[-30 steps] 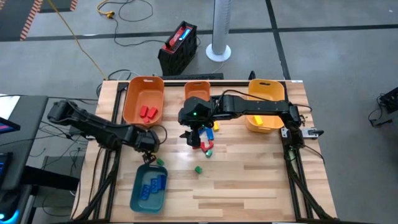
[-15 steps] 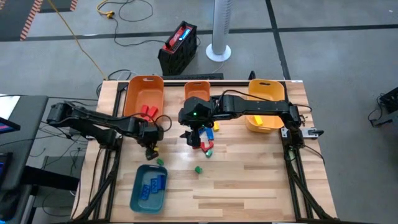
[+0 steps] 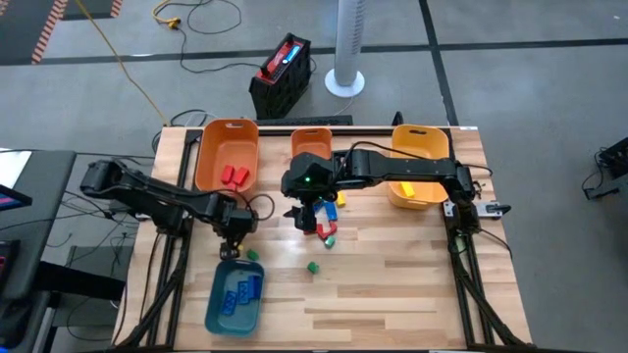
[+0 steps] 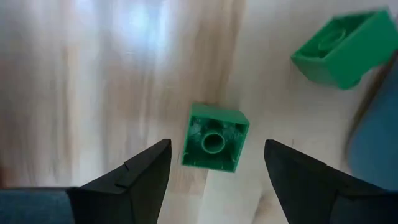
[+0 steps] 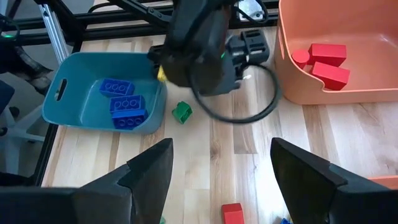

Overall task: Sort blocks
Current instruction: Put the green game piece into the right orange bin

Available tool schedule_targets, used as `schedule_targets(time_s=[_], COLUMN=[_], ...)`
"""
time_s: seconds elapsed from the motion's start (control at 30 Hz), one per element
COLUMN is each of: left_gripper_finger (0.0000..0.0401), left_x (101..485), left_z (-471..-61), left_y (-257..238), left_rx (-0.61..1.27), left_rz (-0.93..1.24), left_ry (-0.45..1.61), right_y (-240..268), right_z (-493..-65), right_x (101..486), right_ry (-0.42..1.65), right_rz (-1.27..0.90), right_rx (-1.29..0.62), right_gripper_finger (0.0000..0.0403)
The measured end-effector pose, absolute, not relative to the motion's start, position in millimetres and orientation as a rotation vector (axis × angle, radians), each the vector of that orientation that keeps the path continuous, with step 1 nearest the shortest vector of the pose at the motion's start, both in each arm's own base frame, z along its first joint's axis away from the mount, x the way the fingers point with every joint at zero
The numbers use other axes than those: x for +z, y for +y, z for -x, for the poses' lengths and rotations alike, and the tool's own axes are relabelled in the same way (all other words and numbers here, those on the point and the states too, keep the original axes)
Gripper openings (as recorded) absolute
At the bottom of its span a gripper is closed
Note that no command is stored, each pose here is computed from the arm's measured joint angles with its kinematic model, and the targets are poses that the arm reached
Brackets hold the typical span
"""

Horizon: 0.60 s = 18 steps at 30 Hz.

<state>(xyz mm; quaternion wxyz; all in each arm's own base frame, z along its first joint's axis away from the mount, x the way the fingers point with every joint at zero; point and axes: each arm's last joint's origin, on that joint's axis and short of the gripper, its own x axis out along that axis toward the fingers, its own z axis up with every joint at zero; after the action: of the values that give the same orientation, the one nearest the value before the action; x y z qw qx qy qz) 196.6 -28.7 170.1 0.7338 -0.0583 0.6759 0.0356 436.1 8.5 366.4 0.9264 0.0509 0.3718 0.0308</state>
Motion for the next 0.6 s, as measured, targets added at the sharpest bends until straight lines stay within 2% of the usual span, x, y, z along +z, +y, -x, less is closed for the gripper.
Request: schedule_targets(time_s=[0.23, 0.3, 0.47, 0.6], left_gripper_finger=[0.0239, 0.0214, 0.0120, 0.0116], left_x=[155, 155, 162, 174], left_z=[-202, -202, -202, -198], left_y=[-35, -36, -36, -36], left_rx=[0.088, 0.088, 0.102, 0.102], left_rz=[0.061, 0.051, 0.085, 0.124], left_ry=[1.547, 1.542, 1.483, 1.418], right_y=[9, 9, 6, 4], right_z=[-436, -436, -436, -436], right_x=[366, 366, 366, 366], right_ry=[0.763, 0.763, 0.764, 0.771], right_rz=[-0.101, -0.101, -0.104, -0.104], right_rx=[0.064, 0.064, 0.060, 0.055], right_gripper_finger=[0.0282, 0.0282, 0.0282, 0.0282])
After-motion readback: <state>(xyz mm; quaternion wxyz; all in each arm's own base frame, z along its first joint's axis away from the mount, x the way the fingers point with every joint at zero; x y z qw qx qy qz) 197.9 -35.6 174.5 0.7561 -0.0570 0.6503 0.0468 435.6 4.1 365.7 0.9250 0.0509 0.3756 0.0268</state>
